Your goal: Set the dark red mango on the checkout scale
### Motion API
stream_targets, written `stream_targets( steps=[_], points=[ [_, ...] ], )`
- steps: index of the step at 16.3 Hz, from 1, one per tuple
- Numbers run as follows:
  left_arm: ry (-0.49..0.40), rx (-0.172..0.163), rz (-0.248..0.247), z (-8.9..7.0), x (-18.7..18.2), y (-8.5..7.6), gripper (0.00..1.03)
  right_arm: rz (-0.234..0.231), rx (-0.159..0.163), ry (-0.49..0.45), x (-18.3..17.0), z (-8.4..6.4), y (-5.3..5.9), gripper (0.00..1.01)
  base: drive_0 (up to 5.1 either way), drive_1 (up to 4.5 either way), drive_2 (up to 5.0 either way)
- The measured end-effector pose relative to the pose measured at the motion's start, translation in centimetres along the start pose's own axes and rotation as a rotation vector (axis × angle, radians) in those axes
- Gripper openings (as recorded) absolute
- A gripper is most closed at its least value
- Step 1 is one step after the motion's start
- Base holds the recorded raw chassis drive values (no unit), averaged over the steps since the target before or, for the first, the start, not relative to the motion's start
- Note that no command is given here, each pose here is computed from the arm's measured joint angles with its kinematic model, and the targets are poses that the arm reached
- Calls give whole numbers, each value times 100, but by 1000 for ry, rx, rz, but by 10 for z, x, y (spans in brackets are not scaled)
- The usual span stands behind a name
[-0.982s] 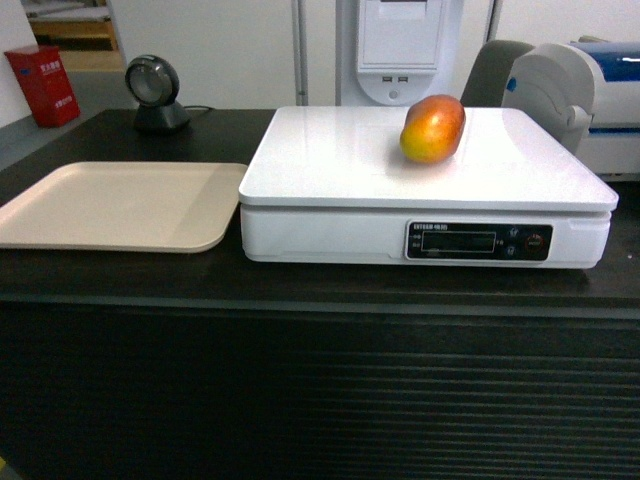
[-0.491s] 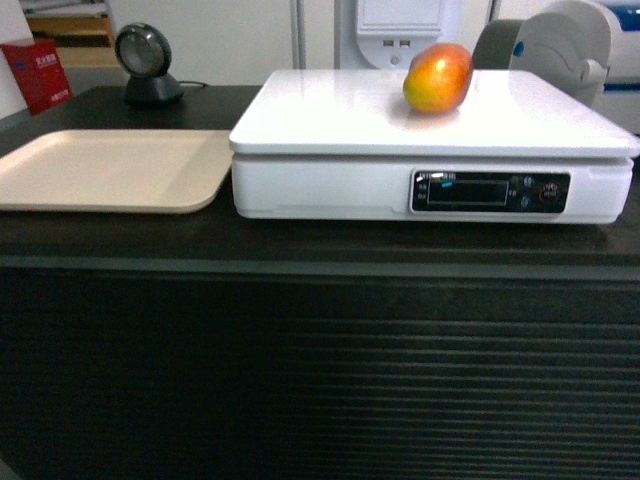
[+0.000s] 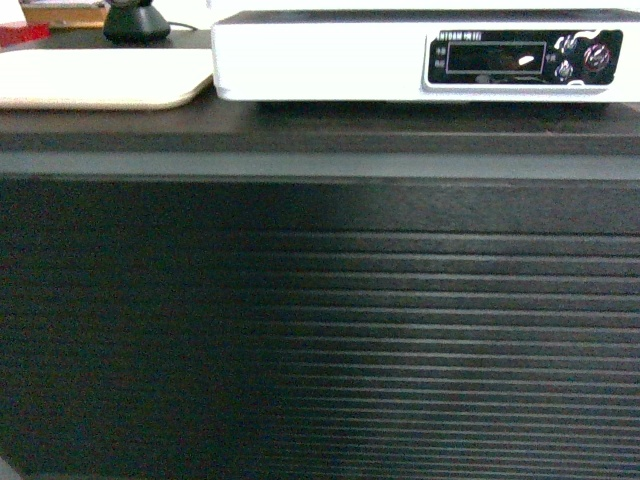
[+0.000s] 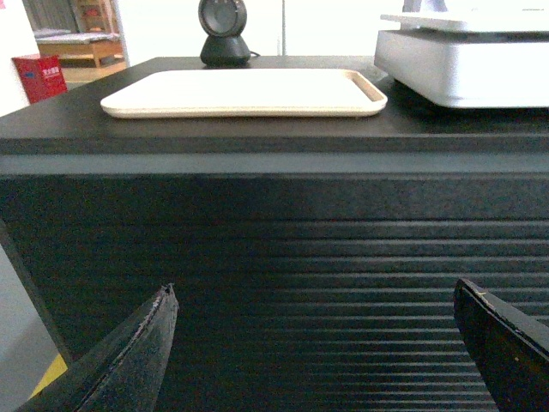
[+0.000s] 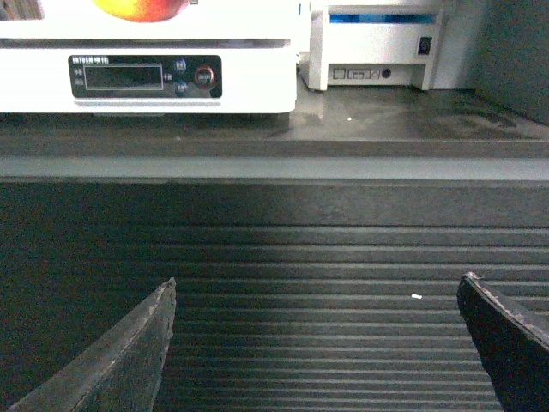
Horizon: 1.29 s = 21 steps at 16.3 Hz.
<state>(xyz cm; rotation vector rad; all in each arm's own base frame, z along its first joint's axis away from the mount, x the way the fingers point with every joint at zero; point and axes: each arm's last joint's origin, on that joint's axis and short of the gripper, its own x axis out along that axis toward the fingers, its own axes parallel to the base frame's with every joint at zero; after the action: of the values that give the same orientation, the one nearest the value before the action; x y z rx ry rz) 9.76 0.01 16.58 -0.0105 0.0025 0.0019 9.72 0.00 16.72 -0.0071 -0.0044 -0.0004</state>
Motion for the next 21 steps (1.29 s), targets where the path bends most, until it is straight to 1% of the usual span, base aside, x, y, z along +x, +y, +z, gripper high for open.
stream_targets(
  steps=[21],
  points=[
    [2, 0, 0, 0, 0, 0, 98, 0, -1, 1, 0, 0, 0, 98, 0, 0, 0]
  ],
)
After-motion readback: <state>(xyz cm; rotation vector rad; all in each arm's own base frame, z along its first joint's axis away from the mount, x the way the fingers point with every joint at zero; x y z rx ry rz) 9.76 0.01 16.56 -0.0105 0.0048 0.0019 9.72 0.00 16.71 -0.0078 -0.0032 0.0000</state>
